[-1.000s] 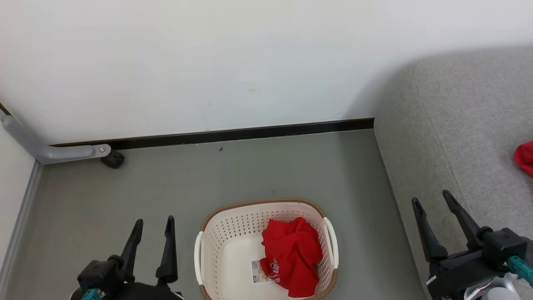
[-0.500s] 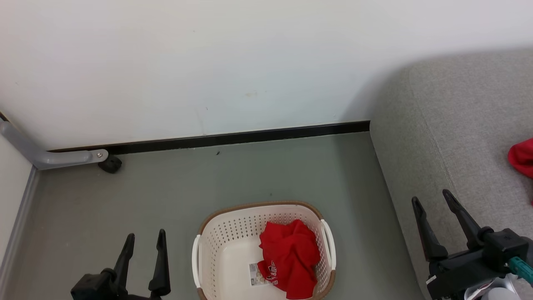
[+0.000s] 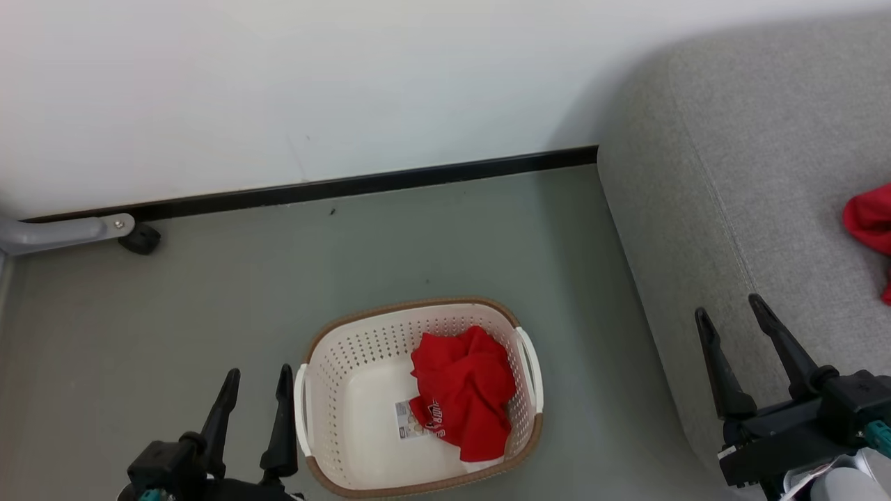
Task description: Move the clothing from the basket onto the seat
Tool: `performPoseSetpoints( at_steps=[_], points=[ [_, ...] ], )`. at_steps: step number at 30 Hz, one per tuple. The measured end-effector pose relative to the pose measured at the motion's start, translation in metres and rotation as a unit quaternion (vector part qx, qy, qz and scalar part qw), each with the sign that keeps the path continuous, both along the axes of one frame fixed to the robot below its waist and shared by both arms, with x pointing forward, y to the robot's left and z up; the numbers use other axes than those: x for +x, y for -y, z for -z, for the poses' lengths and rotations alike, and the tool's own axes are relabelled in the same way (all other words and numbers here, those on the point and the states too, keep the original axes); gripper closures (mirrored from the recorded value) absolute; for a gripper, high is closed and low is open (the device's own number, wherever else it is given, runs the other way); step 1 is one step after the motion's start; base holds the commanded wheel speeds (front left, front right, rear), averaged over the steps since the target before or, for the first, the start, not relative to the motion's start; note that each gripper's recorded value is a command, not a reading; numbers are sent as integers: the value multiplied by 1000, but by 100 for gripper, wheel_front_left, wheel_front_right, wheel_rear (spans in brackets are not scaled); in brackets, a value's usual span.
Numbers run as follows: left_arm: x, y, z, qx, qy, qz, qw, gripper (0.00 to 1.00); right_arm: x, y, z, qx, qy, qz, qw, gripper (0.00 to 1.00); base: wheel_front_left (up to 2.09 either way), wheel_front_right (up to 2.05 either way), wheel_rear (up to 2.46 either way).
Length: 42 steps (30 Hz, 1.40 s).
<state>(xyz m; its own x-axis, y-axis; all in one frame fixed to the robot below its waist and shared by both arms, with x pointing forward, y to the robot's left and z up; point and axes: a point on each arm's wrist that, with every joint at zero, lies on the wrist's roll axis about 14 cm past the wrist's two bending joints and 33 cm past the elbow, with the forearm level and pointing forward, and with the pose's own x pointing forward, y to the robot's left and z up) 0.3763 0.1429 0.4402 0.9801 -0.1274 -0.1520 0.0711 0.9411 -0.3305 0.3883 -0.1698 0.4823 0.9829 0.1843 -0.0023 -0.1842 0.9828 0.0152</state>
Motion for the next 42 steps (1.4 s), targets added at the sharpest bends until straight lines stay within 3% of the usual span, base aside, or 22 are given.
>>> performPoseSetpoints(
  at_steps=[23,42],
  points=[
    [86,91,76,-17,-94,146,985,0,27,40,43,-12,-52,67,996,0,0,0,0],
    [87,152,185,-11,-242,241,940,0,15,69,89,-29,-124,127,984,0,0,0,0]
  ],
)
